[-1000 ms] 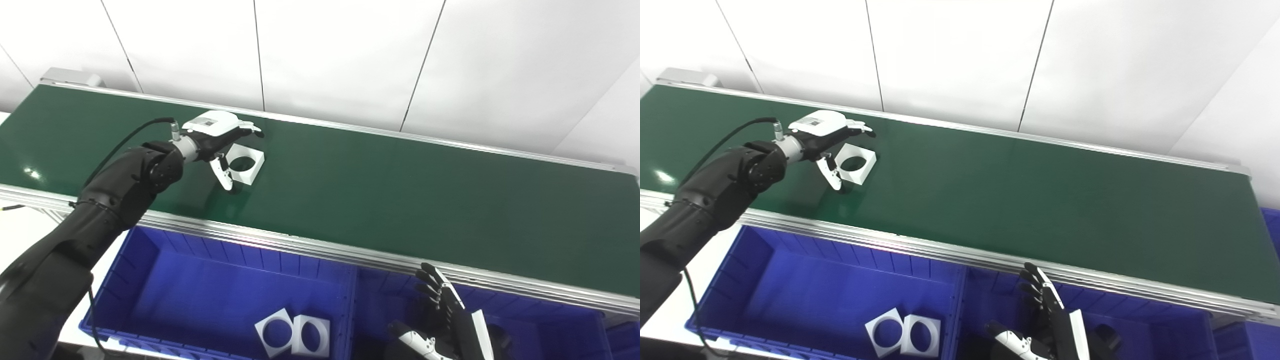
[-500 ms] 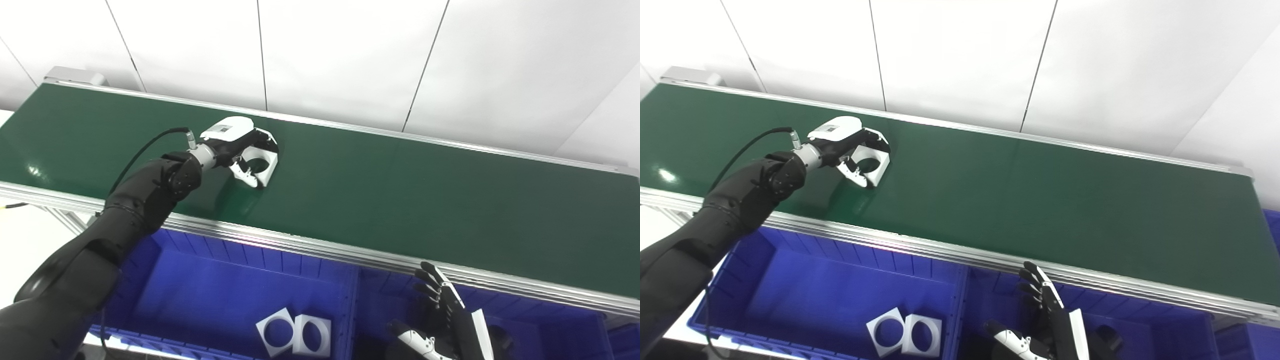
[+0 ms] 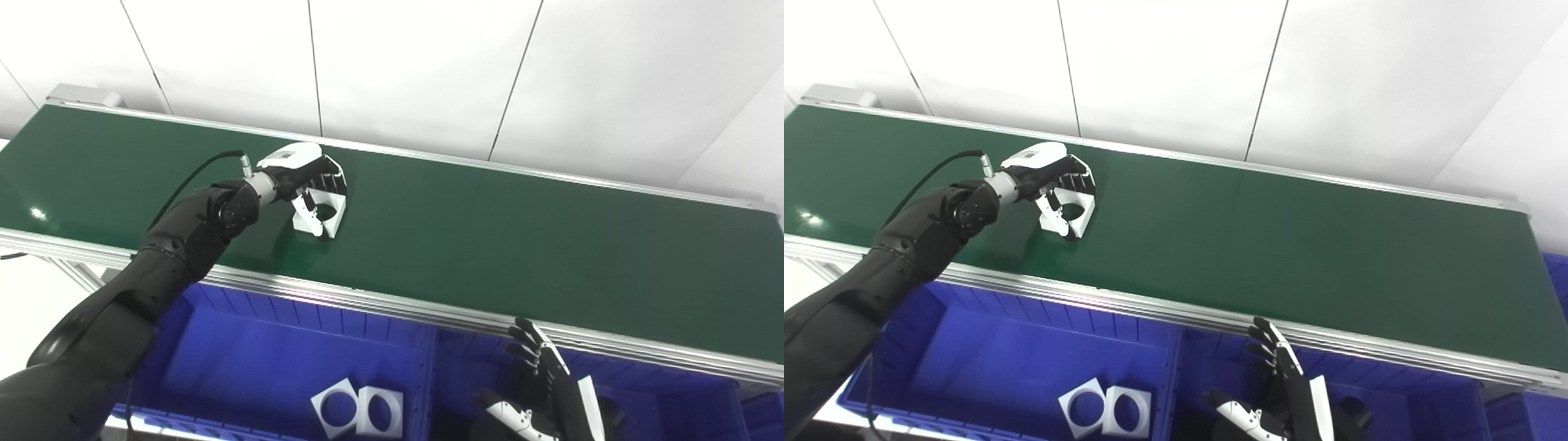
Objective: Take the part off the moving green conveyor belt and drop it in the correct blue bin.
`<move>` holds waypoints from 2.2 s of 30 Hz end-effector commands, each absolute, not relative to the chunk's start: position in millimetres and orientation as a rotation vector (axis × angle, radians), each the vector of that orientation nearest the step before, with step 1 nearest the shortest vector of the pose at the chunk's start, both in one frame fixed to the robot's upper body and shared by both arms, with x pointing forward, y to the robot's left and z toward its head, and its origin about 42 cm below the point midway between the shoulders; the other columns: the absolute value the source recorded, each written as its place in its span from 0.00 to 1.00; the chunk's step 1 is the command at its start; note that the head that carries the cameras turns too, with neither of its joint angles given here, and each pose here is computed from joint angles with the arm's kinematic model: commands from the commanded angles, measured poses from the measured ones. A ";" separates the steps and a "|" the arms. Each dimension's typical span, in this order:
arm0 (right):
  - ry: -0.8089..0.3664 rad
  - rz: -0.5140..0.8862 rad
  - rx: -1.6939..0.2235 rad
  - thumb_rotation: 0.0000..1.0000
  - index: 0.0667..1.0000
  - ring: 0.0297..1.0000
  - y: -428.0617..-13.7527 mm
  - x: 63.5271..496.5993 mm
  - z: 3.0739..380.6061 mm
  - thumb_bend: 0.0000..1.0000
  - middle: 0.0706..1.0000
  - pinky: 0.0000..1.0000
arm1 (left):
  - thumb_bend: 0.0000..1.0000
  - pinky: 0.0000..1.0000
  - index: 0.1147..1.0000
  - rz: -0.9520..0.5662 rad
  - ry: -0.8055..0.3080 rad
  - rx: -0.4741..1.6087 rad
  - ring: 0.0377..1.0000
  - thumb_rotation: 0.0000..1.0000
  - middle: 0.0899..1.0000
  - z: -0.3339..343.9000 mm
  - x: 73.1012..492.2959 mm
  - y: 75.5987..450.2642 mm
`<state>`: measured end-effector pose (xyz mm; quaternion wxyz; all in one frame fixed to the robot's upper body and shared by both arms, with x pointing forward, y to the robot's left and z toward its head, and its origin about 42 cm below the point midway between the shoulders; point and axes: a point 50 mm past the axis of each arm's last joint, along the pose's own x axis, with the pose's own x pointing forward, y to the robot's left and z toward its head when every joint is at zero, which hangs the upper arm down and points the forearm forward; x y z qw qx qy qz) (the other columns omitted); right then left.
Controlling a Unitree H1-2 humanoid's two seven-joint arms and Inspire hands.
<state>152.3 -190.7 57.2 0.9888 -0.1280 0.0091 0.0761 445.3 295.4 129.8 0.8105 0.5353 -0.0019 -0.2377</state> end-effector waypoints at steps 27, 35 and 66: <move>-0.068 0.141 -0.251 0.40 0.87 0.78 -179.2 162.0 84.7 0.68 0.83 0.70 | 0.51 0.38 0.47 -0.388 -0.439 0.571 0.43 0.00 0.40 162.4 308.3 277.6; -0.065 0.141 -0.248 0.40 0.87 0.77 -178.9 162.9 88.5 0.69 0.83 0.70 | 0.51 0.37 0.46 -0.457 -0.375 0.542 0.41 0.00 0.40 125.2 262.9 249.8; -0.055 0.114 -0.295 0.35 0.86 0.75 -149.6 159.2 102.1 0.68 0.81 0.67 | 0.51 0.39 0.47 -0.663 -0.210 0.770 0.44 0.00 0.40 62.2 221.3 235.7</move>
